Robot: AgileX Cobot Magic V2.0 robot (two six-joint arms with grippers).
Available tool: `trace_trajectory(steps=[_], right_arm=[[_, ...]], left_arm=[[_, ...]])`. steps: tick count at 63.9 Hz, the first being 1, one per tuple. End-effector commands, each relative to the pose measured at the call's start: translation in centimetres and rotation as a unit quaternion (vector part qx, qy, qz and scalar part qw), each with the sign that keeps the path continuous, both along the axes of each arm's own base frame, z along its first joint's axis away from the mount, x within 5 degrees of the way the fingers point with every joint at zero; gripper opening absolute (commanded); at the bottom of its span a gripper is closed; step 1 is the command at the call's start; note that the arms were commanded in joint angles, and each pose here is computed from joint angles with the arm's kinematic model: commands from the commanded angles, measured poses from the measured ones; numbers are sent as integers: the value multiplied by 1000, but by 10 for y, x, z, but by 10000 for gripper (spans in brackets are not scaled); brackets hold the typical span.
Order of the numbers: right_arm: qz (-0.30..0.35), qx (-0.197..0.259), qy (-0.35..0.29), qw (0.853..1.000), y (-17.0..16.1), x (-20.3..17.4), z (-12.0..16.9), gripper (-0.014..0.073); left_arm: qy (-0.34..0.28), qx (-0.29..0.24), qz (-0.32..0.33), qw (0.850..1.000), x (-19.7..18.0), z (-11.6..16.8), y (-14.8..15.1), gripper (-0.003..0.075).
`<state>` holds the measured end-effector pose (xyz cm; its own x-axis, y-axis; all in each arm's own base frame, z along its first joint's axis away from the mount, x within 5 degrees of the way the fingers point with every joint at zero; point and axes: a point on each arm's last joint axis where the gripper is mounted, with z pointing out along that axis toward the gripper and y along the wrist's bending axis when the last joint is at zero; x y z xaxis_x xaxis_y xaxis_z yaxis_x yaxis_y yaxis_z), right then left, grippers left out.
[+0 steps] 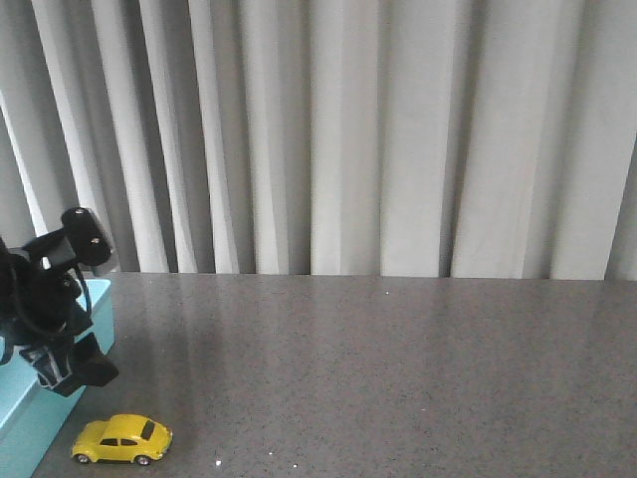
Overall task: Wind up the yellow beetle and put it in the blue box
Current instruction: 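Lower the left gripper onto the yellow car beside the box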
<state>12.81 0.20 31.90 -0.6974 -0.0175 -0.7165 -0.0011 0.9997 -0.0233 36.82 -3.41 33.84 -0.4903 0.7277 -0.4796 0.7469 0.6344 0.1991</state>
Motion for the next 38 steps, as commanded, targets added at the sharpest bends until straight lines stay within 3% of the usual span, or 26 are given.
trace_trajectory(steps=[1, 18, 38], right_arm=[[2, 1, -41, 999, 0, 3, 11, 542], [2, 1, -40, 999, 0, 3, 11, 542], [2, 1, -41, 999, 0, 3, 11, 542]], left_arm=[[-35, -4, -39, 999, 11, 14, -14, 547], [6, 90, -123, 988, 37, -21, -39, 546], [50, 112, -123, 985, 42, -39, -38, 547]])
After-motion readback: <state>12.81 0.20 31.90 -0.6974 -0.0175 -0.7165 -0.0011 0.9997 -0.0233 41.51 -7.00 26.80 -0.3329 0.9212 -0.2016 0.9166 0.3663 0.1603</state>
